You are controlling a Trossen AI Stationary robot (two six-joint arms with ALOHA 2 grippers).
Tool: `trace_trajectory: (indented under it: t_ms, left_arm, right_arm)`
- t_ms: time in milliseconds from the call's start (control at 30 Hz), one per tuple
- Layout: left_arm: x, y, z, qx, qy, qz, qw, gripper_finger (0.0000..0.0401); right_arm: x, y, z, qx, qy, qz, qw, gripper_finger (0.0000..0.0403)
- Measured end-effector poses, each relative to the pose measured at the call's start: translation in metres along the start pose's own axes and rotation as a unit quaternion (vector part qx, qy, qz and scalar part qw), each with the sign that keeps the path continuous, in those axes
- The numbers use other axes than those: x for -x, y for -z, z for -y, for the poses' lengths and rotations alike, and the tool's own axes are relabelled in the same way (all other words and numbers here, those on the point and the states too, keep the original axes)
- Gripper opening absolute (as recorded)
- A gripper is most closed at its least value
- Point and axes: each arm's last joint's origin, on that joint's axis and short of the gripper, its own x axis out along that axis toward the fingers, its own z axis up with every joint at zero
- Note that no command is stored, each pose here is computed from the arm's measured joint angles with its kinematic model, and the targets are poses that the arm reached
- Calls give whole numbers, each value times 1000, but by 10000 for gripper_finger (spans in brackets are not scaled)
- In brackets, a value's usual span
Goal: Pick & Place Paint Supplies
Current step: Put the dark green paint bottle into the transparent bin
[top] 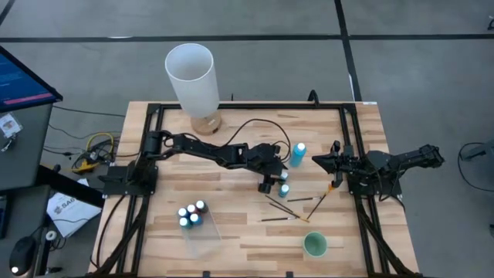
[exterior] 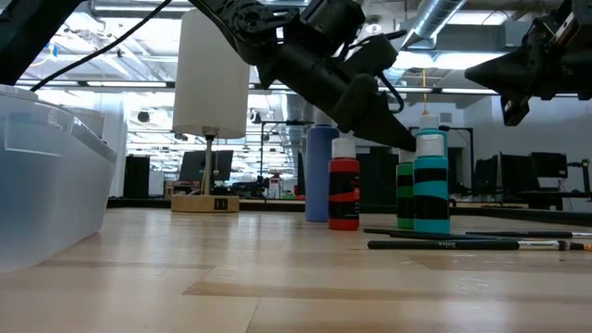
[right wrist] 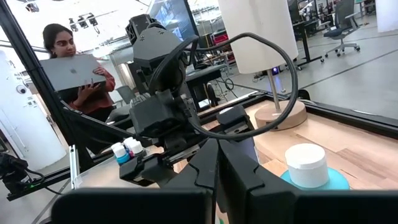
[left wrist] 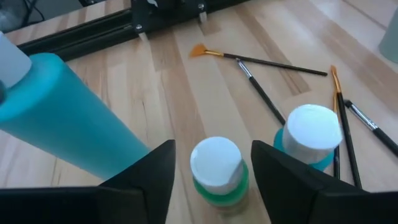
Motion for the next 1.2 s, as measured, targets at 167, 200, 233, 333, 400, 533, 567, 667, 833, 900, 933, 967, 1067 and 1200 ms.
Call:
trace_trajectory:
  t_ms: [167, 200, 233, 333, 400, 533, 567, 667, 833, 900, 933, 967, 1067, 1200]
  left_arm:
    - [0, 0, 1, 1, 11, 2, 1000, 160]
    - [0, 0, 1, 2, 15, 3, 1000, 156]
    - [0, 0, 1, 2, 18, 2, 1000, 151]
    - [0, 2, 2, 3, 22, -9, 1000, 141]
    - [0, 3, 2, 3, 22, -10, 1000, 135]
    - [0, 3, 3, 4, 23, -12, 1000, 114]
    - [0, 3, 2, 4, 23, -12, 1000, 108]
    - [0, 3, 3, 3, 24, -11, 1000, 92]
    - [0, 1, 8, 0, 28, -10, 1000, 84]
    - [1, -1, 11, -3, 31, -9, 999, 85]
    - [3, -2, 12, -3, 33, -12, 999, 85]
    - [4, -5, 12, -4, 32, -9, 999, 85]
    - [17, -16, 10, -8, 15, 1, 1000, 83]
    - [41, -35, 3, -11, -23, 10, 1000, 83]
  right_arm:
    - [0, 0, 0, 0, 0, 0, 1000, 8]
    - [0, 0, 0, 0, 0, 0, 1000, 8]
    - [0, 0, 0, 0, 0, 0, 1000, 8]
    - [0, 0, 0, 0, 0, 0, 1000, 8]
    - [0, 0, 0, 0, 0, 0, 1000, 8]
    - [0, 0, 0, 0, 0, 0, 1000, 8]
    - [0, 0, 0, 0, 0, 0, 1000, 8]
    - [0, 0, 0, 0, 0, 0, 1000, 8]
    - [0, 0, 0, 0, 0, 0, 1000, 8]
    - [0, 0, 0, 0, 0, 0, 1000, 8]
    - [0, 0, 0, 0, 0, 0, 1000, 8]
    - [0, 0, 0, 0, 0, 0, 1000, 8]
    - [0, 0, 0, 0, 0, 0, 1000, 8]
    - [0, 0, 0, 0, 0, 0, 1000, 8]
